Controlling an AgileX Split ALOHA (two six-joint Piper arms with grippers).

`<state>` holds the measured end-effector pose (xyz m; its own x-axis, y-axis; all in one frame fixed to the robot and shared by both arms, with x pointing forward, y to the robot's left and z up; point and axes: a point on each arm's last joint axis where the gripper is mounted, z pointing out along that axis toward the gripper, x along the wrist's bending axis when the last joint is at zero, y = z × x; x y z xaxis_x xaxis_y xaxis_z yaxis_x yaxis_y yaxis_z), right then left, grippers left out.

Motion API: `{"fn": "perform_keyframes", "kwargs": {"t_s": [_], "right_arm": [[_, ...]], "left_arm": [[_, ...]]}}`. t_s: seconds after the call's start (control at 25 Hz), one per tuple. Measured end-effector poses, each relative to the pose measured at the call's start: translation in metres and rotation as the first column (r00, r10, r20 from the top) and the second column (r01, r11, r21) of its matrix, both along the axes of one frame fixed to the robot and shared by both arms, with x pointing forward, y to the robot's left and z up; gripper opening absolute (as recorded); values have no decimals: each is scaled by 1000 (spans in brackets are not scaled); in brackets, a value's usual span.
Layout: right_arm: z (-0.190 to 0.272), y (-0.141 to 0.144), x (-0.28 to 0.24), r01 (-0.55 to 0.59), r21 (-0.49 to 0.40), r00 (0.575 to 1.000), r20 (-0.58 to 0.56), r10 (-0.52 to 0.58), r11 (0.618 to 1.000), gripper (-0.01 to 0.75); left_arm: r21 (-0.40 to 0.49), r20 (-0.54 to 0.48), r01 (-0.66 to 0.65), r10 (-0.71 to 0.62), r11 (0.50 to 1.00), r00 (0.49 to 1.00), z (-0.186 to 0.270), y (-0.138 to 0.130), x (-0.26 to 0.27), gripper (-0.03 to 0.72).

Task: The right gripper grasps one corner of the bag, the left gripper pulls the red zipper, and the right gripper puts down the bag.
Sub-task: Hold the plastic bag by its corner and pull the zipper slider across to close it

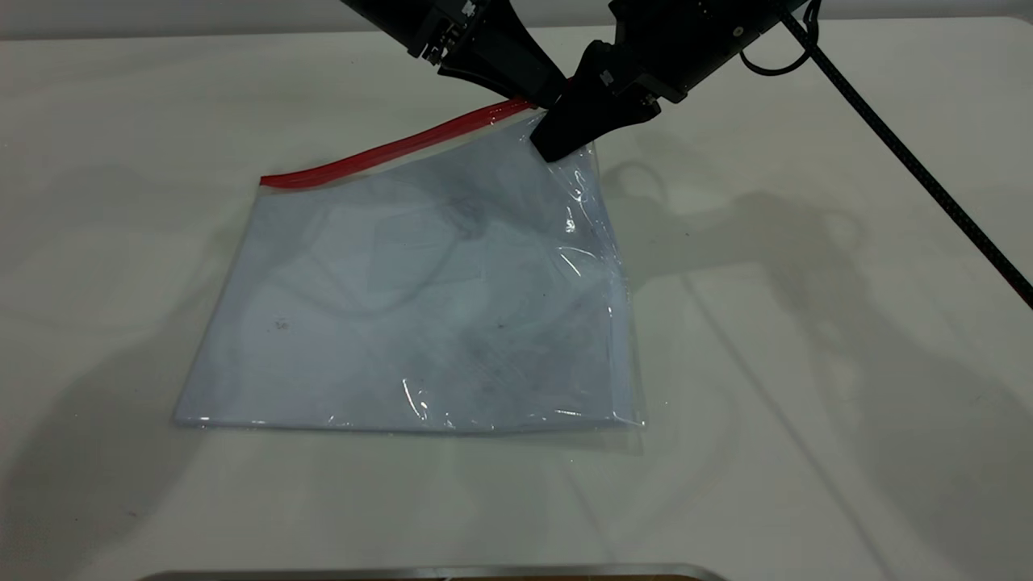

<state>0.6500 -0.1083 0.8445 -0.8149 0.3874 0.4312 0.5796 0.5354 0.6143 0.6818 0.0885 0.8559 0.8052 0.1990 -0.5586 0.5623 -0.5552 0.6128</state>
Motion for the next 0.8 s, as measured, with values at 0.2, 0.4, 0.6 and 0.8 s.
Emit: {"fn": "perform_keyframes", "kwargs": {"t_s": [0.2,0.4,0.6,0.8], "right_arm": [[0,0,0,-1,0,1000,1,1,1000,34],[0,0,0,0,1,1000,1,0,1000,34],[0,0,0,0,1,1000,1,0,1000,34],[0,0,0,0,0,1000,2,0,1000,34]], "left_arm": [[19,4,16,-16,1000,1000,-1,1,-1,449],[21,4,18,-18,1000,1000,-2,1,-1,387],[19,1,21,-21,1000,1000,-1,1,-1,301],[17,-3,26,-25,1000,1000,-1,1,-2,195]]}}
